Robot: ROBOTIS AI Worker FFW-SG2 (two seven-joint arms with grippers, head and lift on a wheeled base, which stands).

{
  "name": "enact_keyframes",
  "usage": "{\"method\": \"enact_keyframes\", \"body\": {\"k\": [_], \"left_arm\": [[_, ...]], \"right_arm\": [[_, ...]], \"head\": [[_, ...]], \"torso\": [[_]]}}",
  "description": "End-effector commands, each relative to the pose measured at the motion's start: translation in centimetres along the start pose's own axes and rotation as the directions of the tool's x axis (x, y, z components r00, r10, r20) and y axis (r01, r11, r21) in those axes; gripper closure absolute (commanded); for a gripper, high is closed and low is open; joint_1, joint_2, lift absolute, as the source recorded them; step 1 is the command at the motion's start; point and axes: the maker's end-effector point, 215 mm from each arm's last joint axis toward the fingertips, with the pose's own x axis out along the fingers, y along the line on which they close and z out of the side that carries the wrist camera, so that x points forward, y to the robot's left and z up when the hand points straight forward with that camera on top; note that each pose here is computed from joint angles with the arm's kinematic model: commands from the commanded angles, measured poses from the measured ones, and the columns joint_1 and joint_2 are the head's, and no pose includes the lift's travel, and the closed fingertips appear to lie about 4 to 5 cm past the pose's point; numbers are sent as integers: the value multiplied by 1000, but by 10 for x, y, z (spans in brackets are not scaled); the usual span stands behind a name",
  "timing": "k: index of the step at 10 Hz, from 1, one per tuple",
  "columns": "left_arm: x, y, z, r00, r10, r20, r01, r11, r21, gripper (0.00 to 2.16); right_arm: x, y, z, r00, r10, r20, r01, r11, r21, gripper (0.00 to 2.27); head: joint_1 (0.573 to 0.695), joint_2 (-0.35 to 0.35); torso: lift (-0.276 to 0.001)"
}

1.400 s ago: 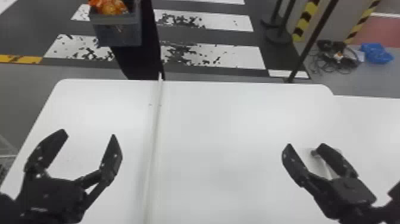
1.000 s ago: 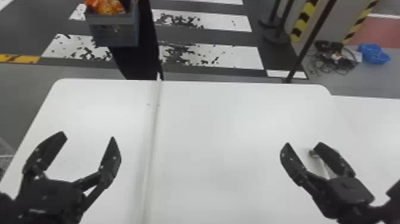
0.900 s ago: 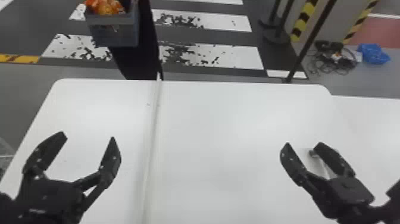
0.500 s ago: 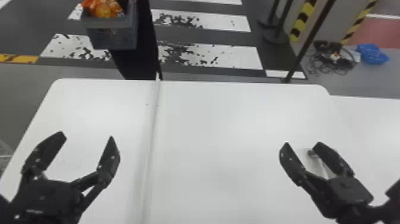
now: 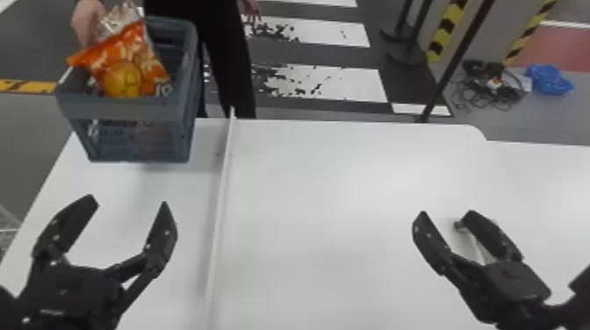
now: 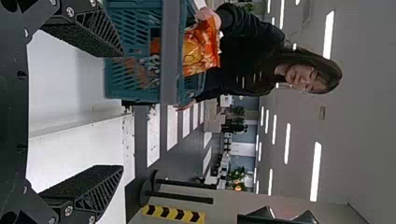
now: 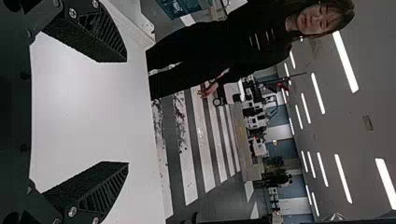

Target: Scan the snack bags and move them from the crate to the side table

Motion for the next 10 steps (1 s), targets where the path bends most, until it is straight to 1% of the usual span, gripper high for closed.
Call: {"method": "enact_keyframes", "body": {"k": [1,8,9,10], "left_arm": [[0,1,-2,1000,1,-4,-1,1000,1,147],[2,6,-7,1000,3,-9,-3,1000,2,137],[5,9,-3,1000,5,2,-5,1000,7,137],[10,19,-3,1000,20,-5,-20,1000,8,137]], "right_arm": [[-1,0,-1,1000,-1,-2,1,1000,3,144],[-2,3,0,1000,8,-2,-8,1000,3,144],[-3,4,-1,1000,9,-4,-9,1000,3,144],[-4,5,1,1000,12,-4,-12,1000,1,144]], "head": [[695,-95],[695,-87],[695,-83],[695,-81]], "torso": [[-87],[-87],[-87],[-87]]}}
